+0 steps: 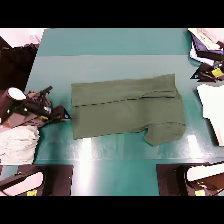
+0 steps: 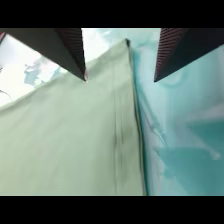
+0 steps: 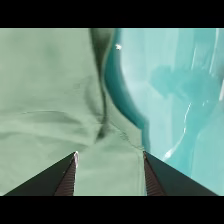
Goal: Fold the shirts.
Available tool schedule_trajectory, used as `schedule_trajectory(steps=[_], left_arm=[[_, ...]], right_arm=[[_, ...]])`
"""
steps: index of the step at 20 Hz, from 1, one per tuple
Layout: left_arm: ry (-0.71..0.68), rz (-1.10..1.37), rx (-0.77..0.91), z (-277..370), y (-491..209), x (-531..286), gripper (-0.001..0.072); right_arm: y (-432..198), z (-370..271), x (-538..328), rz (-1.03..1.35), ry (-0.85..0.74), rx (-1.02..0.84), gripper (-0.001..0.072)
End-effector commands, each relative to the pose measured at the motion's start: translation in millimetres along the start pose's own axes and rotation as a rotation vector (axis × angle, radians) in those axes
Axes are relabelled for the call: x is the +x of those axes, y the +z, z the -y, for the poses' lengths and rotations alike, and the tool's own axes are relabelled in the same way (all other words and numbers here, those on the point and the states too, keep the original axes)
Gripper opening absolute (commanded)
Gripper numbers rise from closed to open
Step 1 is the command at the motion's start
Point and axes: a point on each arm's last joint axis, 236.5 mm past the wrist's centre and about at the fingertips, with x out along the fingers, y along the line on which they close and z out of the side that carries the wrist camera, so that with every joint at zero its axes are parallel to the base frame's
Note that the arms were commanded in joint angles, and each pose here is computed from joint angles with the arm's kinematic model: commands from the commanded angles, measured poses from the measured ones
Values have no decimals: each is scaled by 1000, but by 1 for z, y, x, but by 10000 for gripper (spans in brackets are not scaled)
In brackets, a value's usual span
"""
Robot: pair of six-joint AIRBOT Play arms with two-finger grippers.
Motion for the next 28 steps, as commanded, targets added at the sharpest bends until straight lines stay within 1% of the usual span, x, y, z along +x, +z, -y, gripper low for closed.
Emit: schedule_trajectory(steps=[1, 5, 10, 14, 15, 16, 17, 18, 19, 22, 25, 28], left_arm=[[-16, -18, -48, -8, -40, 18, 500], [-72, -21, -50, -1, -48, 28, 500], [-75, -36, -74, -5, -58, 39, 499], [-44, -56, 29, 15, -66, 58, 499], [-36, -43, 30, 17, -64, 61, 498], [-32, -29, 28, 17, -61, 61, 497], [-32, -23, 30, 18, -59, 61, 387], [-30, -21, 41, 18, -57, 59, 106], [-29, -16, 55, 20, -53, 56, 19], [-6, 18, 124, 29, -34, 39, 20], [13, 69, 208, 45, -9, 15, 21], [10, 107, 235, 55, 5, 3, 21]], right_arm=[[-1, -9, -30, 54, -10, -23, 471], [-4, -18, -50, 83, -14, -40, 471], [-7, -23, -63, 107, -18, -53, 471], [-14, -24, -63, 78, -14, -52, 471], [-16, -24, -63, 69, -14, -52, 469], [-20, -23, -64, 54, -13, -47, 452], [-24, -19, -65, 37, -11, -38, 449], [-31, -18, -63, 23, -10, -31, 448], [-40, -13, -60, 10, -11, -9, 449], [-100, 5, -38, -103, -1, 84, 449], [-178, 18, -11, -225, 26, 189, 449], [-252, 19, 20, -286, 44, 287, 449]])
